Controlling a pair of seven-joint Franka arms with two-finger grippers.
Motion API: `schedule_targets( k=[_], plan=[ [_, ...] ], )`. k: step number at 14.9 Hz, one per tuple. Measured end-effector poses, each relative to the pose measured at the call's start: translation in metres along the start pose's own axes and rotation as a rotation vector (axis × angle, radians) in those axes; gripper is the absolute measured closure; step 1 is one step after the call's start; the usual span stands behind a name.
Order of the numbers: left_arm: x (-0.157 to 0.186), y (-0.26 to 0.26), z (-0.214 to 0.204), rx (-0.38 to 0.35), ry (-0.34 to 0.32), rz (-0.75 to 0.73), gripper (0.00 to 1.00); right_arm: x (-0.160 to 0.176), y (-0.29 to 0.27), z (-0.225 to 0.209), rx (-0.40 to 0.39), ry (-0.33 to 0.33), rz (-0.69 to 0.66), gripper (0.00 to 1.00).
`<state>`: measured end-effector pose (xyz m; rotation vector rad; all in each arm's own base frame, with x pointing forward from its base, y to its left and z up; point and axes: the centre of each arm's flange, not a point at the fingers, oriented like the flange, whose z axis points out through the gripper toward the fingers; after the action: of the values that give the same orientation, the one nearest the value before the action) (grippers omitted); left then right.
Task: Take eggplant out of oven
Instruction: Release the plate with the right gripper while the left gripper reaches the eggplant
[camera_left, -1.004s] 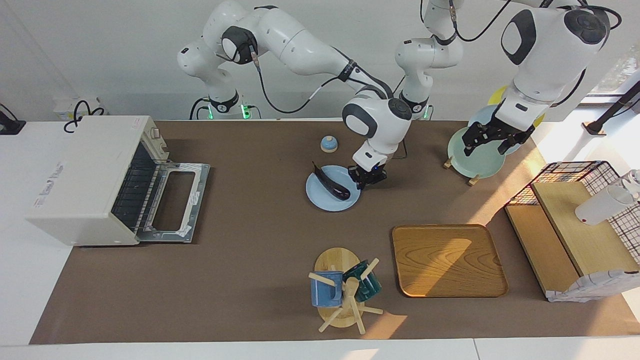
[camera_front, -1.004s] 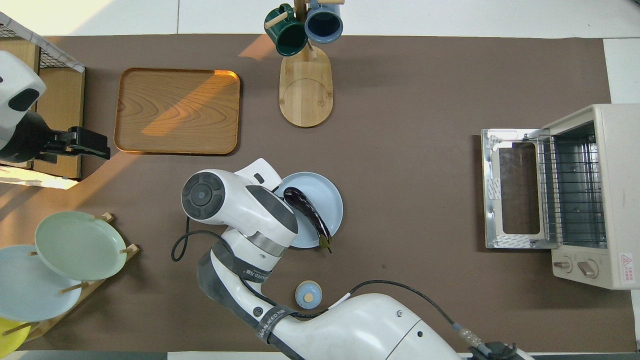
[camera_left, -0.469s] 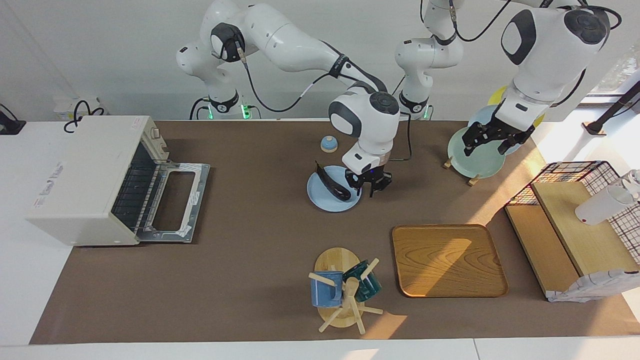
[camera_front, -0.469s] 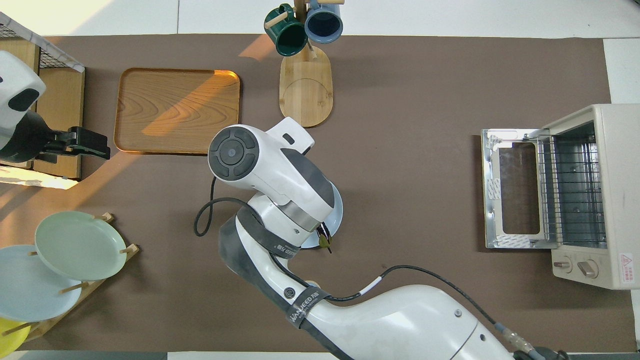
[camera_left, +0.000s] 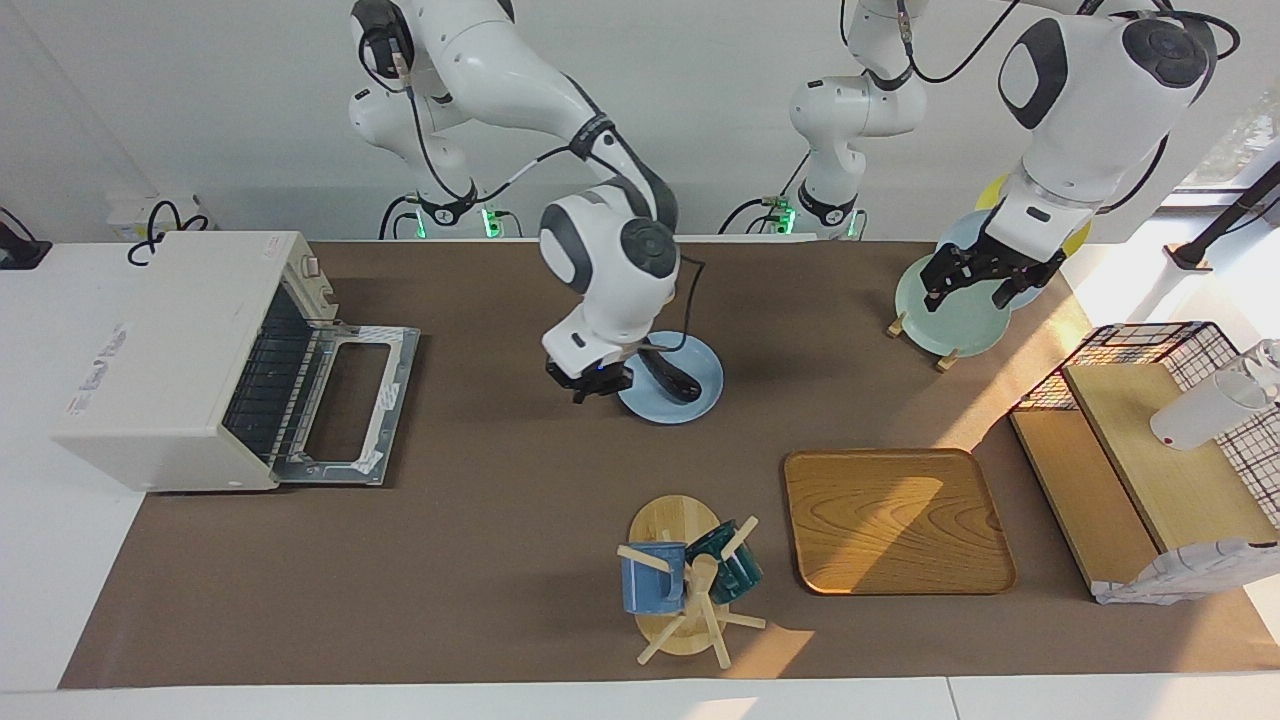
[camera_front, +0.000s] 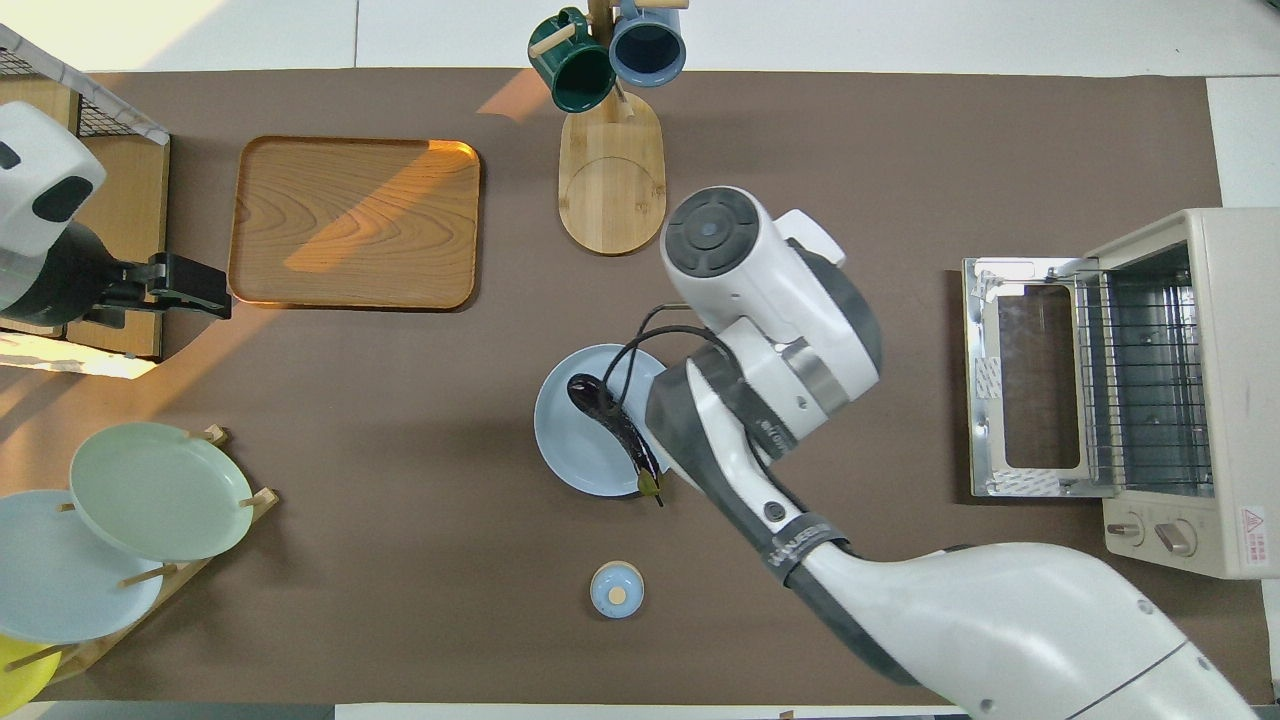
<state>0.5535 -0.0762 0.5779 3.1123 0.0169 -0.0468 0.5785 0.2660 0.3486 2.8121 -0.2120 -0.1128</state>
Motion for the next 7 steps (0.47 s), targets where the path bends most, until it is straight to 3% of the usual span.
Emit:
schedule_targets(
  k=[4,7],
  plan=[
    [-0.022,0.08,0.018,0.008,-0.021,-0.104,0.0,0.001,0.06,0.065,-0.056,-0.019,0.022,0.99],
    [-0.047,0.157,0.051,-0.007,0.003,-0.191,0.0,0.006,0.091,0.089,-0.082,-0.025,-0.022,0.99]
  ],
)
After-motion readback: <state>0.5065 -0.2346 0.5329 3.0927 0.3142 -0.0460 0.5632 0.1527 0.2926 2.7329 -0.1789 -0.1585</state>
